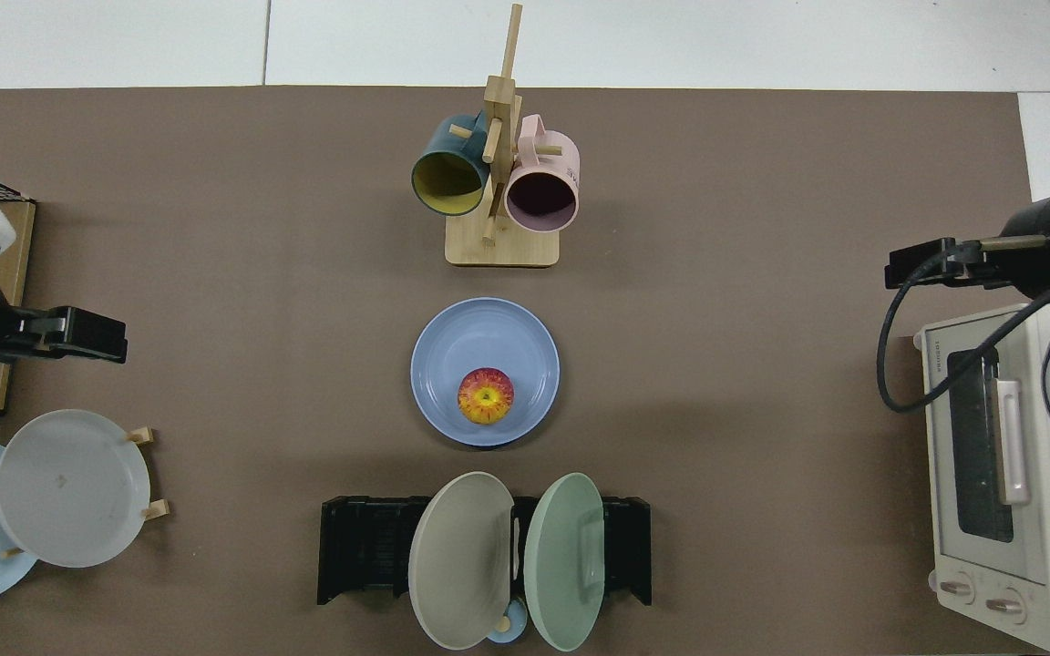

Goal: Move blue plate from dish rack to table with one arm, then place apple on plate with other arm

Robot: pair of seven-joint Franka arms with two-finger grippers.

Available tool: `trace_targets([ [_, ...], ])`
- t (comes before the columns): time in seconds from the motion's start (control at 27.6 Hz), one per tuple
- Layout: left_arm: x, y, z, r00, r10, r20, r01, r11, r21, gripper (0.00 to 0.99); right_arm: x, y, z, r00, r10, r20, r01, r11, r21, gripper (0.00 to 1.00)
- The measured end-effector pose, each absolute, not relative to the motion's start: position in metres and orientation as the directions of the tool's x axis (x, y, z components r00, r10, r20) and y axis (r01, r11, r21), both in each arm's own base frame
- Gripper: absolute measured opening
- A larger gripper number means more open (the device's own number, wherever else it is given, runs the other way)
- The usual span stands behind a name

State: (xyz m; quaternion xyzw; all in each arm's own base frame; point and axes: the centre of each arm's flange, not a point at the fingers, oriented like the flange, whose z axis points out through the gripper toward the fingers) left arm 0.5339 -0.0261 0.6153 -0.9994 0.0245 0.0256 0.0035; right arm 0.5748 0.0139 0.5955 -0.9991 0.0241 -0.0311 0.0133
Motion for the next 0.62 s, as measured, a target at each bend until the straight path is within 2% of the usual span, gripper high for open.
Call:
trace_targets([
  [0.22,0.5339,-0.0261,0.6153,0.997,-0.049,-0.051,-0.049,-0.999,-0.006,0.991,0.5763,0.0172,0.5951,0.993,-0.105,0.056,-0.101,-0.993,-0.062,1.00],
  [0.44,0.5339,-0.0261,0.6153,0.997,-0.049,-0.051,-0.049,-0.999,-0.006,0.991,0.5764,0.0166,0.5956,0.991,-0.120,0.056,-0.117,-0.991,-0.062,1.00],
  [0.62,0.5339,-0.0261,0.6153,0.997,-0.049,-0.051,-0.049,-0.999,-0.006,0.991,0.5764,0.0151,0.5957,0.991,-0.119,0.058,-0.116,-0.992,-0.050,1.00],
])
